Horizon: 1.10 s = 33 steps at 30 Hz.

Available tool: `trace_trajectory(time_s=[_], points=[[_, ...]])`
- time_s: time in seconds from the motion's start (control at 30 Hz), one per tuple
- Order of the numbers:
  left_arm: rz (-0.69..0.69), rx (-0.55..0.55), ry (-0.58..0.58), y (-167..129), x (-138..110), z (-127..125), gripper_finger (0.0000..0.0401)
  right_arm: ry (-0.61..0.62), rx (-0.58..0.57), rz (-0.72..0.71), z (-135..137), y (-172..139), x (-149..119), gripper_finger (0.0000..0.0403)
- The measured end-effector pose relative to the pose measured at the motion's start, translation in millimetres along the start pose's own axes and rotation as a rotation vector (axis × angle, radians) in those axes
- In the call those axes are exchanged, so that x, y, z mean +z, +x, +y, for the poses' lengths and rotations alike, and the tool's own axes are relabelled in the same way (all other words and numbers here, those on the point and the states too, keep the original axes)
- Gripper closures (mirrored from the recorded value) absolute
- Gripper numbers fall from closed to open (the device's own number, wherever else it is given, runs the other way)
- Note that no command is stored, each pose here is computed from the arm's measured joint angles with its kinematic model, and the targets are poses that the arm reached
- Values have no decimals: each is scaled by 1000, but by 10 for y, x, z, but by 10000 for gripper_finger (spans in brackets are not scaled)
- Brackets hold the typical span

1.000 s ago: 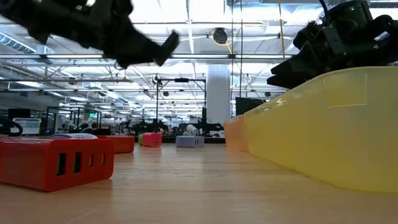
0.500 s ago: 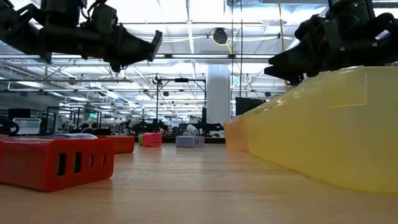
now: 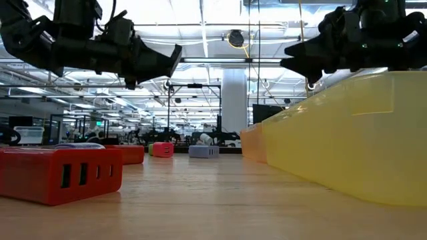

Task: Pick & Place Office items
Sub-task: Put the black timer into the orange bin

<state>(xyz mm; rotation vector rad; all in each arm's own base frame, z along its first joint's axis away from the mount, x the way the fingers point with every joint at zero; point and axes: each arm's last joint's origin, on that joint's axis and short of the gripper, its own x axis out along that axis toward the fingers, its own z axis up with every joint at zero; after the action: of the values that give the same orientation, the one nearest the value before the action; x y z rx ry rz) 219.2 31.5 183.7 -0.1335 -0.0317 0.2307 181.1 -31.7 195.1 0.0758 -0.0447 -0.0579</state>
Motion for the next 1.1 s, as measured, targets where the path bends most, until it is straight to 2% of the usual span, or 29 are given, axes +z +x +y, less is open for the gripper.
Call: trace_trajectory(time_s=[0.17, 0.3, 0.4, 0.5, 0.63, 0.77, 0.87, 1.1], points=[[-57, -6, 36, 139, 32, -20, 252, -7, -23, -66, -28, 116, -52, 181], [-100, -8, 100, 383, 174, -16, 241, -12, -24, -113, -51, 215, -145, 181], [-100, -86, 95, 583, 238, -28, 244, -76, -23, -189, -66, 299, -125, 181], [-62, -140, 91, 737, 196, -63, 252, -99, -4, -233, -69, 402, -48, 181], [-39, -137, 100, 866, 130, -77, 252, -98, 57, -195, -68, 561, -3, 181], [-50, -150, 103, 936, 154, -95, 240, -83, 69, -126, -77, 672, 10, 177], [-50, -185, 106, 945, 161, -140, 243, -82, 108, -85, -73, 730, 19, 158], [-51, -231, 147, 934, 149, -236, 252, -36, 122, -106, -37, 806, 113, 105]])
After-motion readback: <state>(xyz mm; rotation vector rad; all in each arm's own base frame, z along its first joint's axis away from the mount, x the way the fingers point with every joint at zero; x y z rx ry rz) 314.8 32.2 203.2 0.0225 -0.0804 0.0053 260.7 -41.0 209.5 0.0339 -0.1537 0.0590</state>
